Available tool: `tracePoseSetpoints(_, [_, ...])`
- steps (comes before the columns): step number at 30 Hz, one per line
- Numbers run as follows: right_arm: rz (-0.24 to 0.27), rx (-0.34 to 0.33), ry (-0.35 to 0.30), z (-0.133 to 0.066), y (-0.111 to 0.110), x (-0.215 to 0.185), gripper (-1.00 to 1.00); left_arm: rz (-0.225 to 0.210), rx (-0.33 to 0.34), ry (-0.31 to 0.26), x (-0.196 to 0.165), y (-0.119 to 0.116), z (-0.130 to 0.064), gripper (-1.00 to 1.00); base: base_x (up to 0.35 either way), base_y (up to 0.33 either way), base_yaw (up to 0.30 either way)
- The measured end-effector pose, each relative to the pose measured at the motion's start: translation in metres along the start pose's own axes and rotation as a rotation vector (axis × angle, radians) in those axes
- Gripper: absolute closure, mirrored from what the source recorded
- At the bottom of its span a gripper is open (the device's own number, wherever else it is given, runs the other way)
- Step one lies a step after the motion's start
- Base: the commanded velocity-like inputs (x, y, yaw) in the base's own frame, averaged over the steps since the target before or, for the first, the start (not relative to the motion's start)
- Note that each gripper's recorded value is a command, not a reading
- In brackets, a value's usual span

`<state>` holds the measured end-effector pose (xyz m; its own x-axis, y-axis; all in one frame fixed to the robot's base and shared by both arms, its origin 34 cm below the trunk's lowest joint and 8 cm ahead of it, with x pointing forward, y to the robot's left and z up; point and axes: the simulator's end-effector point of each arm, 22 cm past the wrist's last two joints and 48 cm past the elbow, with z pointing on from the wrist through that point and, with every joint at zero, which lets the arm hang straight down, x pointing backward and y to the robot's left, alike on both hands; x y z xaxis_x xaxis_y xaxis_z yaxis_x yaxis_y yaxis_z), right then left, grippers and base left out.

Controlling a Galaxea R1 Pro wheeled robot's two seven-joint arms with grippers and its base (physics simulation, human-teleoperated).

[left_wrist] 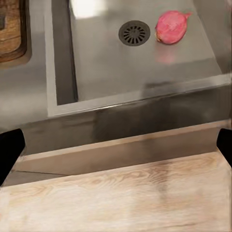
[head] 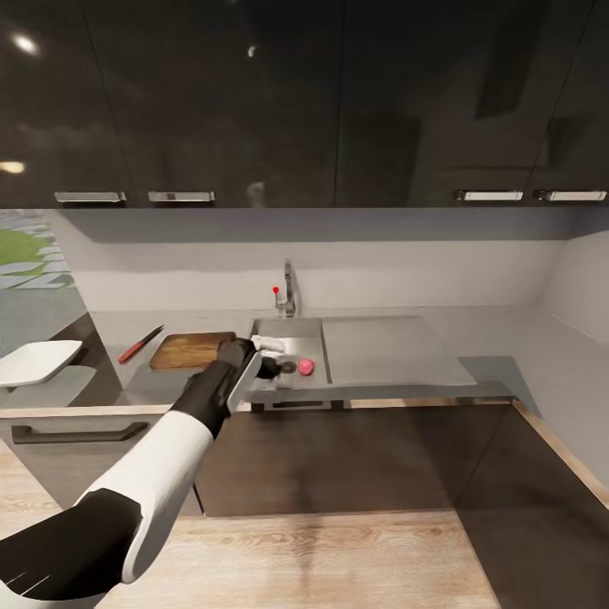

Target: In the kitchen, take the Vidalia onion out of the sink, dice it on the chopping board with the paring knife, put the diced onion into the bowl on the countertop, then place both the paring knife and the chopping board into the sink.

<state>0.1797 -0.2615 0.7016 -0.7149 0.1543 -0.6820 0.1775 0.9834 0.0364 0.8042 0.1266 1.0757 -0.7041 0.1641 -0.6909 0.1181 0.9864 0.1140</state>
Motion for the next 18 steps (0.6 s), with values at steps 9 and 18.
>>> tracePoseSetpoints(9, [0.000,0.001,0.001,0.000,-0.001,0.000,-1.00,-0.010,0.011,-0.096,-0.036,-0.001,-0.022,-1.00,0.108,0.000,0.000])
tracePoseSetpoints(18, [-0.002,0.007,0.023,-0.004,-0.003,0.009,-1.00,-0.007,0.011,-0.081,-0.030,-0.001,-0.019,-1.00,0.310,0.000,0.000])
